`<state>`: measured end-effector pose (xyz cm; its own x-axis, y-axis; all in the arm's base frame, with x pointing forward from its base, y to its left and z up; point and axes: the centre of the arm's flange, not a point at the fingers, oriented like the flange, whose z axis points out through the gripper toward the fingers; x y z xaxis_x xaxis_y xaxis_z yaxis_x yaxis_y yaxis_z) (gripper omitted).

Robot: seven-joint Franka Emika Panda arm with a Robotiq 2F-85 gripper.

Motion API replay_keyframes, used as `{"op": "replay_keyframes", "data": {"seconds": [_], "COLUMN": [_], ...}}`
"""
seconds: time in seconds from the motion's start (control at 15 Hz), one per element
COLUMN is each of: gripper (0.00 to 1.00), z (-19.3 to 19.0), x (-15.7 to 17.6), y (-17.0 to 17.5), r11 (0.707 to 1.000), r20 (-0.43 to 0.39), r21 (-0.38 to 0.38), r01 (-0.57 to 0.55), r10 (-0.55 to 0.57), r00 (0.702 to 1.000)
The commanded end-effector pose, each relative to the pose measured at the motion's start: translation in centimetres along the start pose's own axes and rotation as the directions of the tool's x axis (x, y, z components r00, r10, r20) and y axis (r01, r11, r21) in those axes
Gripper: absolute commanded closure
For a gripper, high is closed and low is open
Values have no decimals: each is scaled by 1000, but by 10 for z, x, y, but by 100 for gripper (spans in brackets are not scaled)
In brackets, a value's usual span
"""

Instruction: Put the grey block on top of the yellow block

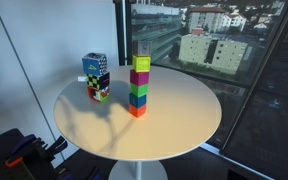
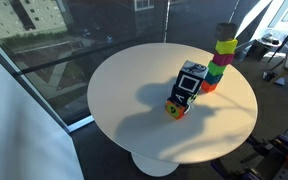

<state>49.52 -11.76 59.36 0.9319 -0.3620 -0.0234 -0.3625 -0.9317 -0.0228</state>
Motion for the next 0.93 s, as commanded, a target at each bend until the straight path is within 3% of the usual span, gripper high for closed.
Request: {"op": "replay_keyframes", "data": {"seconds": [0.0, 0.47, 0.87], "gripper": [0, 0, 0], "z": [-6, -5, -3], "x": [-21, -33, -22], "y": [10, 9, 5], "r11": [998, 996, 998], "r20": [-38, -76, -47], "r21": [32, 51, 25], "r01": [54, 68, 53], "r10": [-53, -64, -52], "r00": [998, 995, 998]}}
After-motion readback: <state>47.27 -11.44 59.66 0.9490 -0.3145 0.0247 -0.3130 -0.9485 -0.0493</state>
